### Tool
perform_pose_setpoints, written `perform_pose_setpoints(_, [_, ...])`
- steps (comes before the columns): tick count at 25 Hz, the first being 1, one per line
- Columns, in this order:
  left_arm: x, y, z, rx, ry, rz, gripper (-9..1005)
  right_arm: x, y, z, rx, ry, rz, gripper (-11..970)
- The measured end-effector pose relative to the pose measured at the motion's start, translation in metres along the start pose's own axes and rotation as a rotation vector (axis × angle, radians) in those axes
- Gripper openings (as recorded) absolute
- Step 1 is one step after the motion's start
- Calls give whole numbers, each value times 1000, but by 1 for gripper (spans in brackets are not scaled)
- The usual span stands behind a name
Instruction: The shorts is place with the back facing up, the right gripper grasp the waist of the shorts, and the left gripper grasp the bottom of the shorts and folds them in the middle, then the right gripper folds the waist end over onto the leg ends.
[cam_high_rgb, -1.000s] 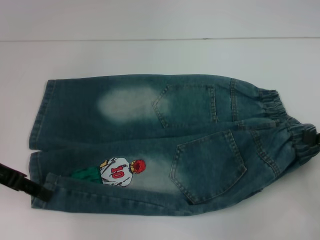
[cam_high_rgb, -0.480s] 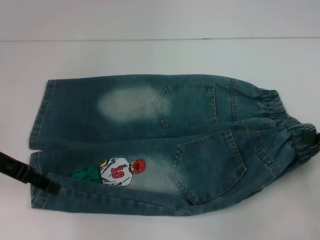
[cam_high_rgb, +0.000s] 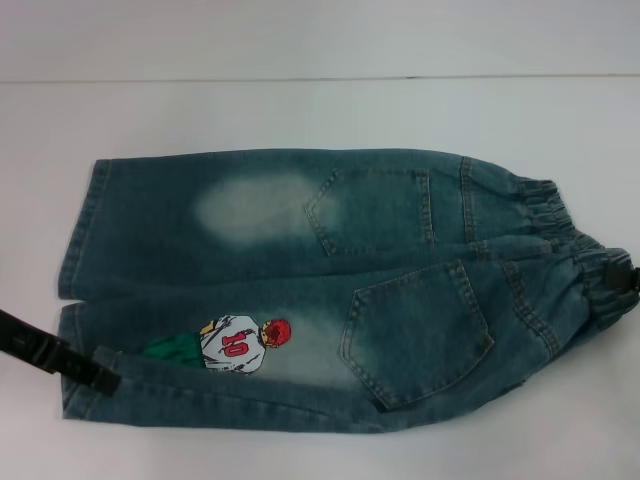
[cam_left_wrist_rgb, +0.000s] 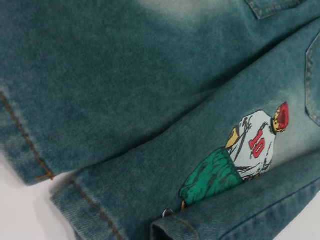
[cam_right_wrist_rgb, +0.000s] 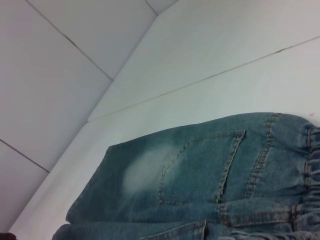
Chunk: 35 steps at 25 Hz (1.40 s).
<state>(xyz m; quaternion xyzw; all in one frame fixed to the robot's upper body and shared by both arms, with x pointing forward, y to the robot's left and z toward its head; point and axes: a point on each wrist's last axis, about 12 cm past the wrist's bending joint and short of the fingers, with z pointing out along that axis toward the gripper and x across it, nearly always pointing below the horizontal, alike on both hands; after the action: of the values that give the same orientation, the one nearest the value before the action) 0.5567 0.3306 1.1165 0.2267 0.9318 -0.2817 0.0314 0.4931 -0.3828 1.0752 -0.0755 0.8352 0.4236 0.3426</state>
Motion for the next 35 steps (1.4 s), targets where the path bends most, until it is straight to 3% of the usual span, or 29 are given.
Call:
perform_pose_setpoints(16, [-2,4,-2,-33,-5,4,620,-1,0,0,1,-3,1,85])
perform_pose_setpoints(25, [4,4,8,-16,26,-9,619,-3,1,2,-4,-3,-5,88])
perform_pose_setpoints(35, [-6,-3,8,-1,34,25,616,-4,1,3,-3,-1,-8,91])
